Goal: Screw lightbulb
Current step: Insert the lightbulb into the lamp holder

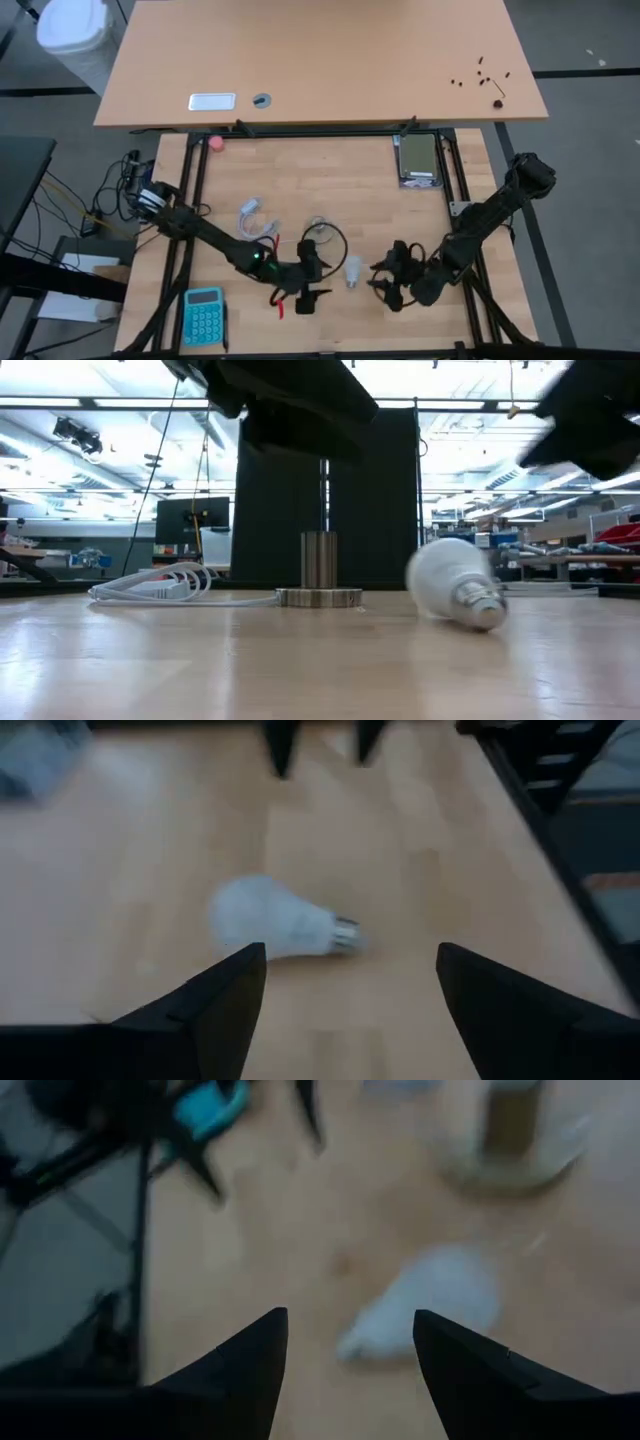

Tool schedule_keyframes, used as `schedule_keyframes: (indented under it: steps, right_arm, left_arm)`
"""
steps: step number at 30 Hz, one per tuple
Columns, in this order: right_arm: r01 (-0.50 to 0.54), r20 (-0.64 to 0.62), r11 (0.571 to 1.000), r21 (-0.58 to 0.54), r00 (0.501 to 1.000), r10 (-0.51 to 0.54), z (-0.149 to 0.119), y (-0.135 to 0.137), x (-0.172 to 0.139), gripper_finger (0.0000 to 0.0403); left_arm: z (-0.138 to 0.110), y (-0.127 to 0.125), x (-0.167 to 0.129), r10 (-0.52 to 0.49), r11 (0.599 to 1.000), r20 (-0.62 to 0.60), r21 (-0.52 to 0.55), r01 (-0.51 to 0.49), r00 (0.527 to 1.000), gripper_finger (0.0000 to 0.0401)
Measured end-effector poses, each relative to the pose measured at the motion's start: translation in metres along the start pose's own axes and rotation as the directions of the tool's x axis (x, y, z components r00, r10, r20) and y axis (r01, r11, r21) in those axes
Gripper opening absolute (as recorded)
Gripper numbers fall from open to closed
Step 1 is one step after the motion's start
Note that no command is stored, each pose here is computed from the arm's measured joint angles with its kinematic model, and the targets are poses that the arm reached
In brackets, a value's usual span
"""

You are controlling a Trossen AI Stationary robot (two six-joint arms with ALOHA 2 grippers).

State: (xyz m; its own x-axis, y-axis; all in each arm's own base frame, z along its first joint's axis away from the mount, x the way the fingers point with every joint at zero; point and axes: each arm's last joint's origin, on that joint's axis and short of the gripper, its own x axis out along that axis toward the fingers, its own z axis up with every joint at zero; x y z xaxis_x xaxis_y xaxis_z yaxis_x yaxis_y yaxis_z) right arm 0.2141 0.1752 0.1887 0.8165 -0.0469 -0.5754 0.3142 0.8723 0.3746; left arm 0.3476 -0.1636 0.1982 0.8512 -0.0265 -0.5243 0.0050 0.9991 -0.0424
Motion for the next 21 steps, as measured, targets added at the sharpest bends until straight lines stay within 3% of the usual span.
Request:
schedule_keyframes:
  steps: [4, 10, 14, 21]
  right_arm:
    - [0.039, -0.110, 0.999, 0.023, 0.993, -0.036, -0.015, -0.006, 0.023, 0.0229]
    - [0.083, -0.129, 0.996, 0.025, 0.988, -0.079, -0.029, -0.013, 0.056, 0.0230]
    - [0.036, -0.117, 0.999, -0.003, 0.992, -0.036, -0.030, -0.014, 0.076, 0.0230]
    - [-0.002, -0.060, 0.999, -0.041, 0.998, 0.000, -0.021, -0.016, 0.089, 0.0230]
  left_arm:
    - [-0.013, -0.001, 0.006, -0.058, 0.987, -0.092, -0.152, 0.043, 0.994, 0.0287]
    - [-0.047, 0.000, 0.020, -0.126, 0.933, -0.197, -0.356, 0.048, 0.972, 0.0278]
    - [-0.063, 0.000, 0.024, -0.140, 0.885, -0.183, -0.464, 0.040, 0.973, 0.0277]
    - [-0.075, 0.006, 0.026, -0.085, 0.858, -0.105, -0.514, 0.020, 0.991, 0.0277]
